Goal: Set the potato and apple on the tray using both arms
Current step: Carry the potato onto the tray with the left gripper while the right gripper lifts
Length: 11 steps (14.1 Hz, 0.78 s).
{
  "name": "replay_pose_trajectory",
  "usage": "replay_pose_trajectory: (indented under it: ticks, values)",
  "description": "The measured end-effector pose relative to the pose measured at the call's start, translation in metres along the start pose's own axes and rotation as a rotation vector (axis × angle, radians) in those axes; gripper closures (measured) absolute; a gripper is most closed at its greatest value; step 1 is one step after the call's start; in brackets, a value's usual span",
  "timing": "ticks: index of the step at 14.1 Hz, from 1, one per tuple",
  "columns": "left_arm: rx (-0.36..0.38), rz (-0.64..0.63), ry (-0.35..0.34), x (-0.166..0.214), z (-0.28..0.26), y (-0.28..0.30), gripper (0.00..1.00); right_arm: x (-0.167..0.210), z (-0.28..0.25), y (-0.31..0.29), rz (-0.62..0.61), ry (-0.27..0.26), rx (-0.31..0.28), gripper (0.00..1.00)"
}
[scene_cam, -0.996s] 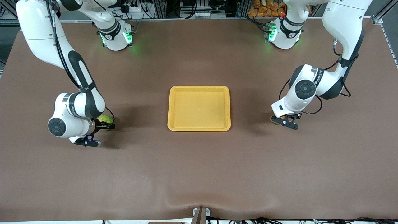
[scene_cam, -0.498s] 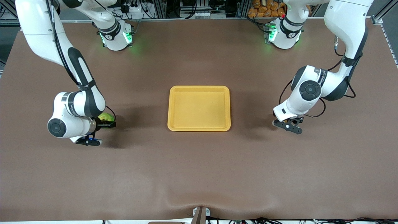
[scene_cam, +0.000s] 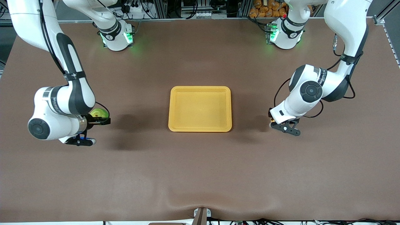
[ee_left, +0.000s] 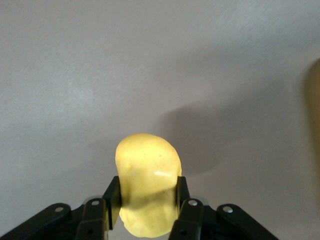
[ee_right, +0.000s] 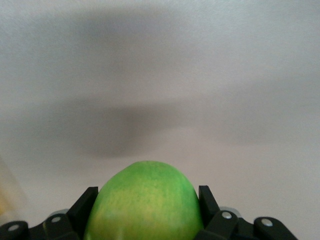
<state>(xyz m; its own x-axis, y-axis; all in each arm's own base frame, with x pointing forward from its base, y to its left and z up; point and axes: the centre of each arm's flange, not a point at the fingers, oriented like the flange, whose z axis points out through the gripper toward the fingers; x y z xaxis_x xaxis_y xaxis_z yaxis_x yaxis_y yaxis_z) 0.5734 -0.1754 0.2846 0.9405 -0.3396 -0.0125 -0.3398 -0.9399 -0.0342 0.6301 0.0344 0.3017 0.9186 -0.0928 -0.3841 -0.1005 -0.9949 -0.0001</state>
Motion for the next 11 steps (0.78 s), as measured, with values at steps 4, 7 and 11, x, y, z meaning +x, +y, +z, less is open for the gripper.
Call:
replay_pose_trajectory:
  ticks: [4, 7, 11]
  values:
    - [-0.015, -0.048, 0.015, 0.009, -0.007, 0.026, 0.53, -0.012, -0.037, 0.004, 0.012, 0.013, 0.005, 0.14]
    - [-0.066, -0.124, 0.02, 0.02, -0.01, 0.058, 0.53, -0.028, -0.071, -0.001, 0.0, -0.015, 0.004, 0.14]
    - [-0.12, -0.237, 0.021, 0.036, -0.011, 0.114, 0.53, -0.048, -0.111, -0.006, -0.013, -0.006, 0.009, 0.14]
